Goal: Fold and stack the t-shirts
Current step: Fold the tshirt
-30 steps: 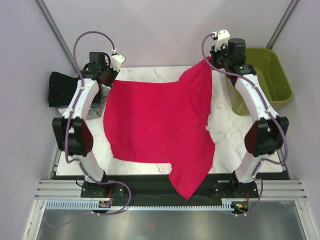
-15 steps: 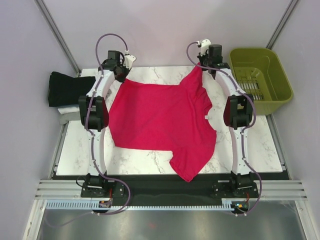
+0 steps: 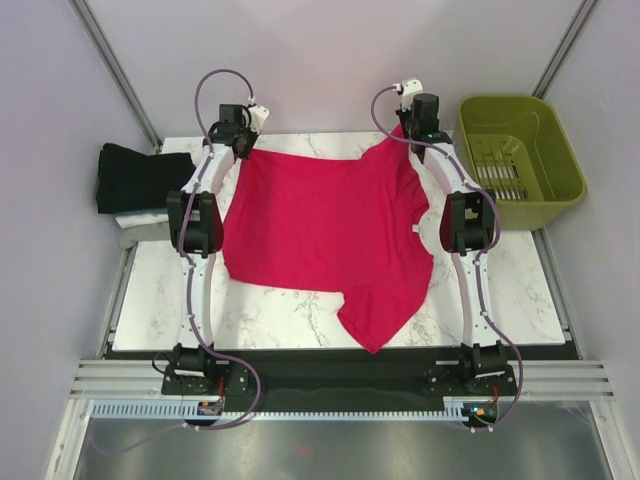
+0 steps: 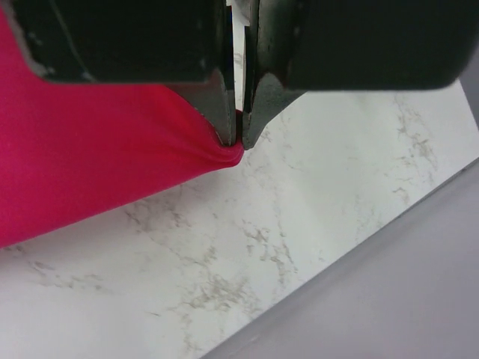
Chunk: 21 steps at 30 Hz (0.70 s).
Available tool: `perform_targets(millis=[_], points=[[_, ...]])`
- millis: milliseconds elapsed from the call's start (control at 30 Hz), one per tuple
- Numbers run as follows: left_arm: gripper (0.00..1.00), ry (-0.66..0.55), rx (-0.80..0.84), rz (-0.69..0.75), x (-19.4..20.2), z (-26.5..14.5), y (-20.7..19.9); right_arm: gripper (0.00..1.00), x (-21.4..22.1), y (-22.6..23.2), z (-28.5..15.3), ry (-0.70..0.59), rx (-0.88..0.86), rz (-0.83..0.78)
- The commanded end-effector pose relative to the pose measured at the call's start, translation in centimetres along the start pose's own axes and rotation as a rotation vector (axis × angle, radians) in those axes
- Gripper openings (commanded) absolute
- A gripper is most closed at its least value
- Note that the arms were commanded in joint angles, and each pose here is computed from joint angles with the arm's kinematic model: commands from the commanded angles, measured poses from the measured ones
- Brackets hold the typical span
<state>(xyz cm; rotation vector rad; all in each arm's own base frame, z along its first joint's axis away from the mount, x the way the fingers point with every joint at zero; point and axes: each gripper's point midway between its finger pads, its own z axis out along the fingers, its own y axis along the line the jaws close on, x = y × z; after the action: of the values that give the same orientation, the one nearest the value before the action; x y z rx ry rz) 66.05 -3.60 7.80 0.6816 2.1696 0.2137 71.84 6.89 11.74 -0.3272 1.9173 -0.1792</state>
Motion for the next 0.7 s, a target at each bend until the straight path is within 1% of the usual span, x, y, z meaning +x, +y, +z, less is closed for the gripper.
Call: perform_targets(millis=[0,33,100,167,200,267,300,333,367,433,467,533,567,633,667], points=[[0.02,-0.125,-0.148,-0.054,-3.6,-1.5,4.4,0.00,-7.1,-3.2,-1.4,-0.179,0.112,-0.006],[0.02,-0.127,-0.170,-0.060,-3.7,-1.6,4.9,0.00,-7.3,-3.4,-1.5,-0.186,0.121,-0.009],[0.02,-0.173,-0.195,-0.079,-4.9,-2.2,5.9,0.00,-8.1,-4.6,-1.7,-0.207,0.170,-0.024],[0.02,-0.210,-0.204,-0.075,-6.0,-2.9,6.4,0.00,-9.0,-4.9,-2.2,-0.221,0.173,-0.039],[0.02,-0.217,-0.204,-0.069,-6.3,-3.0,6.5,0.00,-8.2,-4.6,-2.0,-0.203,0.160,-0.047],[0.02,-0.213,-0.211,-0.063,-6.4,-3.6,6.7,0.00,-8.6,-4.7,-2.6,-0.201,0.156,-0.047],[0.02,-0.201,-0.207,-0.062,-6.2,-3.9,6.6,0.00,-7.9,-4.5,-2.6,-0.183,0.149,-0.048],[0.02,-0.175,-0.198,-0.060,-5.2,-3.8,6.3,0.00,-8.5,-4.8,-3.3,-0.181,0.147,-0.037],[0.02,-0.185,-0.201,-0.060,-5.8,-5.1,6.6,0.00,-8.5,-4.4,-3.6,-0.174,0.131,-0.031],[0.02,-0.171,-0.178,-0.058,-5.3,-5.8,6.1,0.00,-7.4,-3.8,-4.1,-0.128,0.100,-0.026],[0.02,-0.140,-0.153,-0.060,-4.0,-5.9,5.3,0.00,-8.5,-3.8,-5.1,-0.141,0.083,-0.024],[0.02,-0.146,-0.133,-0.064,-4.4,-7.6,5.0,0.00,-7.5,-3.3,-5.8,-0.108,0.058,-0.023],[0.02,-0.121,-0.122,-0.071,-3.3,-7.7,4.6,0.00,-9.1,-3.6,-7.2,-0.131,0.053,-0.013],[0.02,-0.138,-0.100,-0.082,-3.9,-9.3,4.3,0.00,-8.4,-2.6,-8.1,-0.104,0.007,-0.010],[0.02,-0.122,-0.086,-0.095,-3.3,-9.6,4.0,0.00,-9.6,-2.7,-9.4,-0.115,-0.001,-0.006]])
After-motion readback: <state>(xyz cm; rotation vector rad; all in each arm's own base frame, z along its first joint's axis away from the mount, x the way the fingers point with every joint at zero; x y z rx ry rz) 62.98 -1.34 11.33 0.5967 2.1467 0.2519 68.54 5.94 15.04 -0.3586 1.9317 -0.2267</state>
